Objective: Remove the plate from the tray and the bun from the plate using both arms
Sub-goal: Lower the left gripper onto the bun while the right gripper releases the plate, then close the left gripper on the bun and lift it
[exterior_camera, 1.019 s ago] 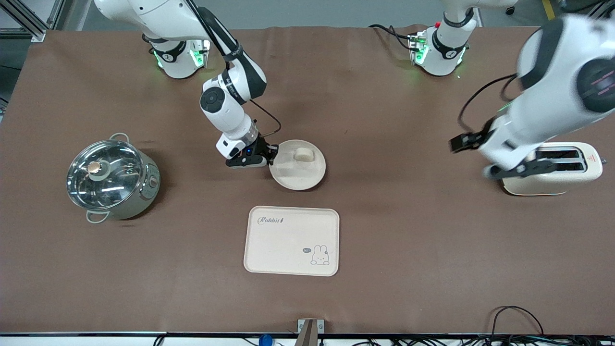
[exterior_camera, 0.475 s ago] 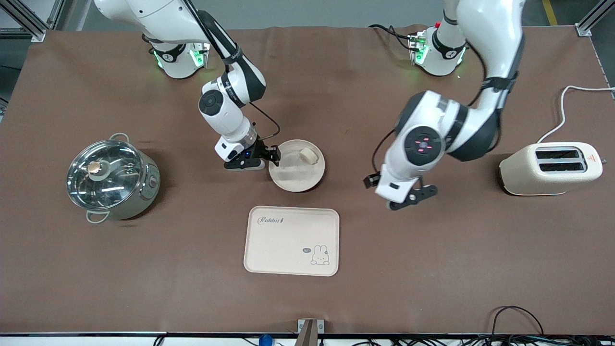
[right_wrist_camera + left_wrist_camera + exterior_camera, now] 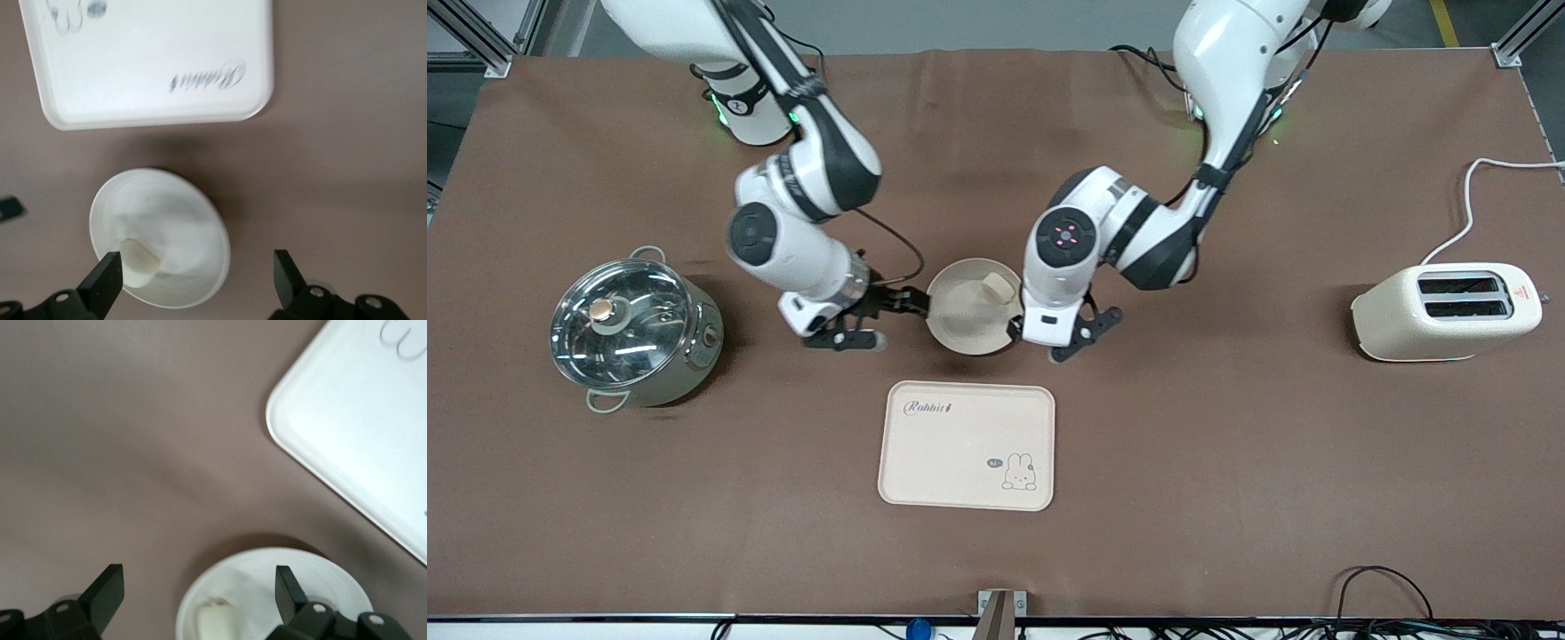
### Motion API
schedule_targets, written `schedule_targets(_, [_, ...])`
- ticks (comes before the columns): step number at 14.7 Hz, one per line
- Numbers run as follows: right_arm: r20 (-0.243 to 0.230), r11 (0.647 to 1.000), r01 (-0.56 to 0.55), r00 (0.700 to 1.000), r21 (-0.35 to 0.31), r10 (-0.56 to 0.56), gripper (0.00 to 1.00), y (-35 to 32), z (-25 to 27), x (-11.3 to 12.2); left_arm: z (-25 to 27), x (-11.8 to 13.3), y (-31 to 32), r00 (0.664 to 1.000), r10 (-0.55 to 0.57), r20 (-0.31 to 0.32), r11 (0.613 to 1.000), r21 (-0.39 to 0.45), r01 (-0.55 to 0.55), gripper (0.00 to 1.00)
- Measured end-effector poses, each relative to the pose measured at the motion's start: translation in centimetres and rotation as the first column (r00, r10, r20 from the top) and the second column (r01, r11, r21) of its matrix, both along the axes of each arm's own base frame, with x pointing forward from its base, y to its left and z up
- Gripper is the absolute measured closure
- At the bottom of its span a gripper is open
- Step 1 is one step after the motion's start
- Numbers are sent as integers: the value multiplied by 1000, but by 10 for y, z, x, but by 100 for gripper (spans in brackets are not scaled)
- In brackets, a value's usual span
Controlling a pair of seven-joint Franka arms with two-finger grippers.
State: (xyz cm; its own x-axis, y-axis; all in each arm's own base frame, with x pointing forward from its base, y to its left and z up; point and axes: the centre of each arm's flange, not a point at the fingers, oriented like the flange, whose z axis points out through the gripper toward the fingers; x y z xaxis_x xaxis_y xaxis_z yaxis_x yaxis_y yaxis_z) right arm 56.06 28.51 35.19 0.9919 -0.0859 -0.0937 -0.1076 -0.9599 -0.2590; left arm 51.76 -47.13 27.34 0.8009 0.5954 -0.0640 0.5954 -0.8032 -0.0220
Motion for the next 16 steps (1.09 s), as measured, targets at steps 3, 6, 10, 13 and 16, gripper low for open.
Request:
schedule_targets(3, [6, 996, 40, 999, -77, -39, 0, -83, 67, 20, -36, -33, -35, 998, 62, -14, 998, 15, -62, 0])
schedule_targets(6, [31, 991, 66, 998, -119, -63, 0, -180, 133, 23, -62, -65, -60, 994, 103, -34, 994, 45, -102, 10])
schedule_targets(10, [5, 980, 87, 996, -179, -87, 0, -281, 213, 11, -76, -78, -70, 990, 136, -33, 990, 49, -134, 14])
schedule_targets(13, [29, 971, 96, 995, -219, -91, 0, -313, 281, 0, -91, -75, -70, 986, 163, -18, 986, 27, -163, 19])
schedule_targets(16, [54, 965, 125, 992, -230, -116, 0, -343, 309, -7, -99, -77, -73, 986, 165, -17, 986, 23, -165, 27])
